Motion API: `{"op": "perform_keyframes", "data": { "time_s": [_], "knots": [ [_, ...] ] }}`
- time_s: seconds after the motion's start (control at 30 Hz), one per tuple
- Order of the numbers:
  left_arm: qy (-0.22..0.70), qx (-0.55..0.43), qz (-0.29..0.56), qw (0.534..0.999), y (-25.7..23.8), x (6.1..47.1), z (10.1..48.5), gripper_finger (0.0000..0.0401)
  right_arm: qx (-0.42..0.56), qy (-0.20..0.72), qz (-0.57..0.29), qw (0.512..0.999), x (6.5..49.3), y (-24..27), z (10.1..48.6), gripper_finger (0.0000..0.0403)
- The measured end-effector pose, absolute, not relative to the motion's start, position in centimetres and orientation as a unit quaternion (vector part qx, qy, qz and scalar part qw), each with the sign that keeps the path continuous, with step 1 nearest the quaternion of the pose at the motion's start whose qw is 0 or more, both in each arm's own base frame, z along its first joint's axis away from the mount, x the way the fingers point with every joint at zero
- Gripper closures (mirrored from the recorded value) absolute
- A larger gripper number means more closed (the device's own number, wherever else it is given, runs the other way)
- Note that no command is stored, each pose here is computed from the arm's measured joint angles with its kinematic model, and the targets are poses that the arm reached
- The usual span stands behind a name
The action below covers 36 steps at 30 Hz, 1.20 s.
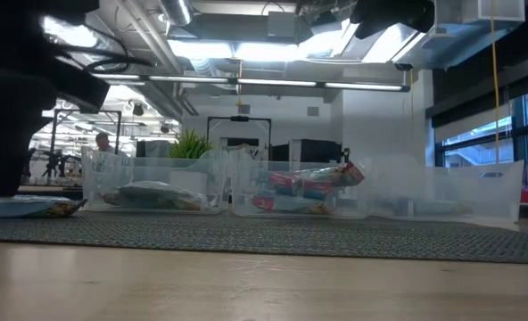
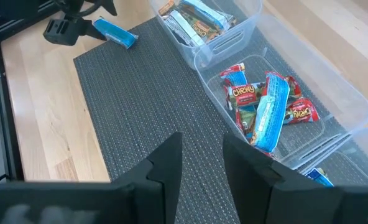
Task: Pick and place Granola Bars by type
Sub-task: Put the blue granola bar into the right transparent bin
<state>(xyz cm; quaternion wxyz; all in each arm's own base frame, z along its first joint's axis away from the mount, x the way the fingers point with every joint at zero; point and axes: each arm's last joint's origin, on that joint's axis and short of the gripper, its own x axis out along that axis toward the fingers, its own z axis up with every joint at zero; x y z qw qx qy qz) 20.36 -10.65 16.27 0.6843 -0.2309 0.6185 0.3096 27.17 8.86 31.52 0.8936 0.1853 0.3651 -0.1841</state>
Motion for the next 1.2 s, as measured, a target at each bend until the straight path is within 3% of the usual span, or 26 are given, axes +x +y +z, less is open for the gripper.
{"op": "perform_keyframes", "data": {
  "time_s": [0.27,0.8,1.2],
  "knots": [
    [0.624,-0.243,0.305,0.678,-10.4,19.7,14.7,0.0134,0.185,0.365,-0.184,0.894,27.2,8.9,31.5,0.0283],
    [0.637,-0.240,0.290,0.673,-10.4,19.6,14.5,0.0293,0.184,0.365,-0.183,0.894,27.2,8.9,31.5,0.0283],
    [0.632,-0.237,0.259,0.691,-10.7,19.6,16.0,0.0338,0.184,0.365,-0.183,0.894,27.2,8.9,31.5,0.0283]
  ]
}}
